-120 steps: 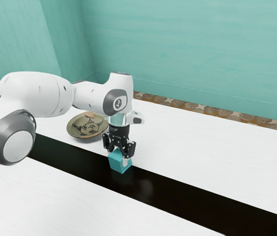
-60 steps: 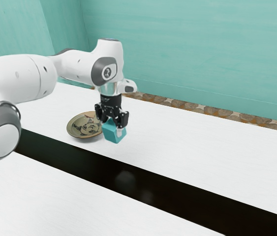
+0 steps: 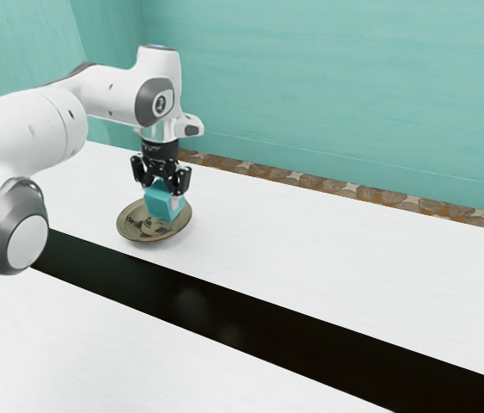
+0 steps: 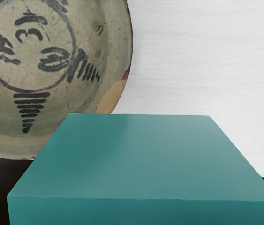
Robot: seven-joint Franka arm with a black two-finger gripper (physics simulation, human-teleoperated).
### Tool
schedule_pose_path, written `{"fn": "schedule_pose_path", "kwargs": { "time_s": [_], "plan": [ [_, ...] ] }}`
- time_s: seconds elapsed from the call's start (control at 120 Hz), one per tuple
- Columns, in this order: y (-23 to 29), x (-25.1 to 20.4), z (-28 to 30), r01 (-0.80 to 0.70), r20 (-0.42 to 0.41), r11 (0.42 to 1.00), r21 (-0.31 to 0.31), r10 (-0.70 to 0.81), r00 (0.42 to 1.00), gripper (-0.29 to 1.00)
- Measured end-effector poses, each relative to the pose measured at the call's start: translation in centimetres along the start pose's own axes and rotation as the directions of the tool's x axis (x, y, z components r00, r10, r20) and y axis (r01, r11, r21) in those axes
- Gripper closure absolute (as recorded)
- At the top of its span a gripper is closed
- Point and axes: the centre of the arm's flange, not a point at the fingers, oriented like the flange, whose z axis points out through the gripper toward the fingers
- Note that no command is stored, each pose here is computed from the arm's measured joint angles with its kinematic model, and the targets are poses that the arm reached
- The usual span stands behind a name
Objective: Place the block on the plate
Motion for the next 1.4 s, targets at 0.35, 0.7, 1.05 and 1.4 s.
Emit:
{"fn": "schedule_pose_path", "kwargs": {
  "time_s": [0.35, 0.7, 1.05, 1.4],
  "plan": [
    [-6.3, 2.5, 3.9, 0.090, 0.010, 0.996, -0.013, -0.090, 0.996, 0.35],
    [-10.1, 4.2, 6.0, 0.144, -0.068, 0.989, -0.019, -0.145, 0.987, 0.34],
    [-11.1, 5.5, 8.2, 0.157, -0.094, 0.987, -0.033, -0.159, 0.983, 0.35],
    [-11.2, 5.9, 7.8, 0.154, -0.132, 0.988, -0.031, -0.157, 0.979, 0.13]
  ]
}}
